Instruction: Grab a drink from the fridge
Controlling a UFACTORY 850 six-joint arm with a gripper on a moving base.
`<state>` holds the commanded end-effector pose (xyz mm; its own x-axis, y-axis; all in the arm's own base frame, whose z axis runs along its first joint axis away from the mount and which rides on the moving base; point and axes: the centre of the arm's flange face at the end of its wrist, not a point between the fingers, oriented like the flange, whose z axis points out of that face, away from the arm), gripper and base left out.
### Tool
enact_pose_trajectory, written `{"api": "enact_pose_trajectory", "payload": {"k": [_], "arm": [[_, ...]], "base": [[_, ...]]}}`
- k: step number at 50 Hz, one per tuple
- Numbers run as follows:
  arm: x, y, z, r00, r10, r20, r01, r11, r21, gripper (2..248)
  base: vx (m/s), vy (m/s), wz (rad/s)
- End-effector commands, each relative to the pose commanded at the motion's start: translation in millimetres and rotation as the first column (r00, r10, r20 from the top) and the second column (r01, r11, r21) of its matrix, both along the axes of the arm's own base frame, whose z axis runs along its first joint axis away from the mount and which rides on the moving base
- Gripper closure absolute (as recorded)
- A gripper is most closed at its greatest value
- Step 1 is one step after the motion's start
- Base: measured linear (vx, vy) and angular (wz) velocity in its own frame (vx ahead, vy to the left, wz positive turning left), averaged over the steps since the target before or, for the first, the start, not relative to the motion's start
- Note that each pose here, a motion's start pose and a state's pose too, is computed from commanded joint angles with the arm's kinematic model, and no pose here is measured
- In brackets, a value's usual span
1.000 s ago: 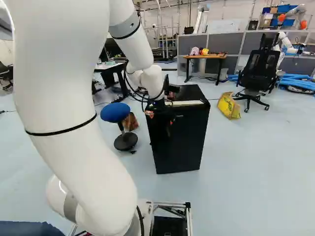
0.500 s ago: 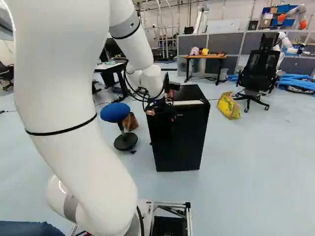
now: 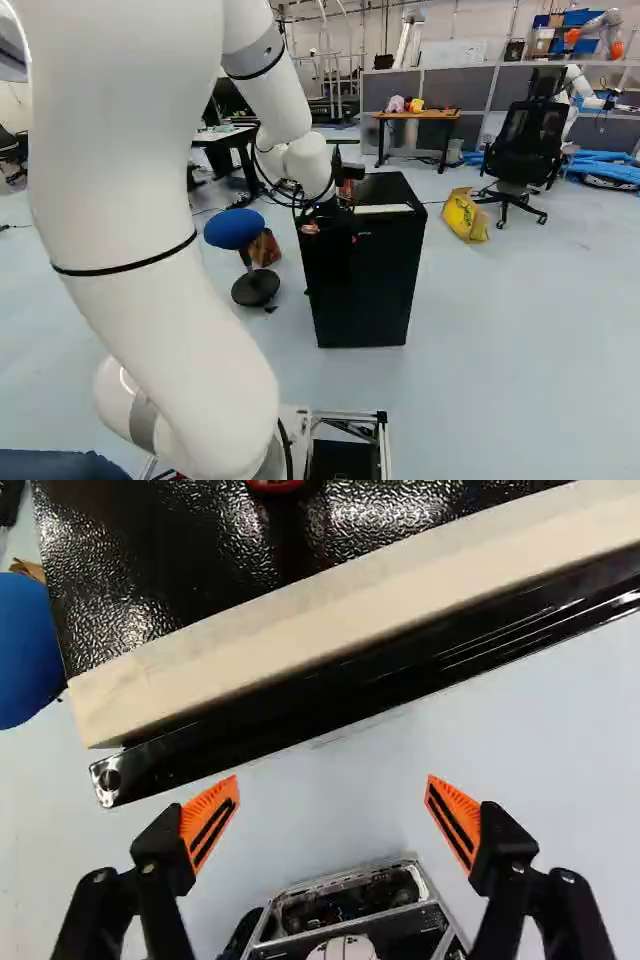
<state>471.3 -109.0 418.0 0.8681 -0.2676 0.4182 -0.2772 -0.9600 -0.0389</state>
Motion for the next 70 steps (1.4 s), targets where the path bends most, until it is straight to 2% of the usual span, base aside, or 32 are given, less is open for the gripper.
{"api": "enact_pose_trajectory", "payload": {"k": [19, 42, 52, 70], "arm": [[2, -2.3, 1.1, 0.996, 0.086, 0.011, -0.085, 0.994, -0.070, 3], [7, 0.4, 1.6, 0.982, 0.188, -0.002, -0.186, 0.973, -0.138, 3], [10, 2.5, 1.7, 0.977, 0.215, -0.008, -0.214, 0.965, -0.154, 3], [16, 5.9, 1.6, 0.975, 0.224, -0.006, -0.223, 0.963, -0.154, 3]], "base": [[0.000, 0.000, 0.000], [0.000, 0.000, 0.000], [0.000, 0.000, 0.000], [0.000, 0.000, 0.000]]}}
